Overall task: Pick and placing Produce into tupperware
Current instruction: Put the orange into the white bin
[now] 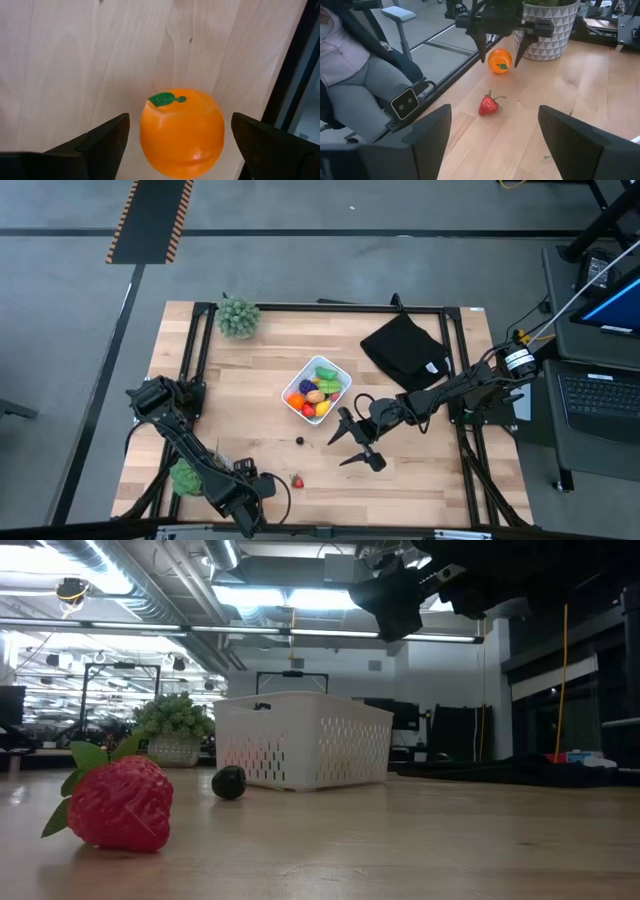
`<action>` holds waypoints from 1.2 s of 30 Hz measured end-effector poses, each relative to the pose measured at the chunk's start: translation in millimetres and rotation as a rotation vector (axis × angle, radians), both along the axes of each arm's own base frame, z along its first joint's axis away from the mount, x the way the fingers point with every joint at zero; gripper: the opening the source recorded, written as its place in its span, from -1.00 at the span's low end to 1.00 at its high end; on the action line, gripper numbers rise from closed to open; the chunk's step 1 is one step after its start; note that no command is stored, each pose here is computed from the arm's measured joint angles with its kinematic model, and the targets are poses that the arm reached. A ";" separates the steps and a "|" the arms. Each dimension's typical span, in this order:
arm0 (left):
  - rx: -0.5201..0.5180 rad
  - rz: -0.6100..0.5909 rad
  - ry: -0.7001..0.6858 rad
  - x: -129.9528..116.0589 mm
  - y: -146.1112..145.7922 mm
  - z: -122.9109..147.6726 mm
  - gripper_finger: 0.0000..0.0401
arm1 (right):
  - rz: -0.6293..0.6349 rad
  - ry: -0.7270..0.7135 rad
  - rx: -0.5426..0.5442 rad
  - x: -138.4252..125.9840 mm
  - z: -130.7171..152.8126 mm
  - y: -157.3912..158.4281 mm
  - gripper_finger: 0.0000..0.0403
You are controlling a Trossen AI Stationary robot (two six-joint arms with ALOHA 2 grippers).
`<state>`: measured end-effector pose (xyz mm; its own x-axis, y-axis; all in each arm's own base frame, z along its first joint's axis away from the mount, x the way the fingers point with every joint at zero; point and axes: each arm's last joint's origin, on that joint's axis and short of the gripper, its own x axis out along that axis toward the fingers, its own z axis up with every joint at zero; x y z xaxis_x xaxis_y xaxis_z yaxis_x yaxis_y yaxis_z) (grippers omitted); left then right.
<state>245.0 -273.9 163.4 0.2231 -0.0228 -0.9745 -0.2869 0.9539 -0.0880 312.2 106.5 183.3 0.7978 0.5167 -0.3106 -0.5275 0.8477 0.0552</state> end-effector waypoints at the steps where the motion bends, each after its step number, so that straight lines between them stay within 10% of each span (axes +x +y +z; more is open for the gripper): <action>1: 0.002 0.001 -0.003 0.1 0.1 0.0 0.69 | 0.000 0.000 0.000 0.0 0.0 0.0 0.49; 36: -0.011 0.006 0.020 1.2 8.5 -12.4 0.19 | -0.008 0.012 0.018 0.0 0.0 -0.1 0.49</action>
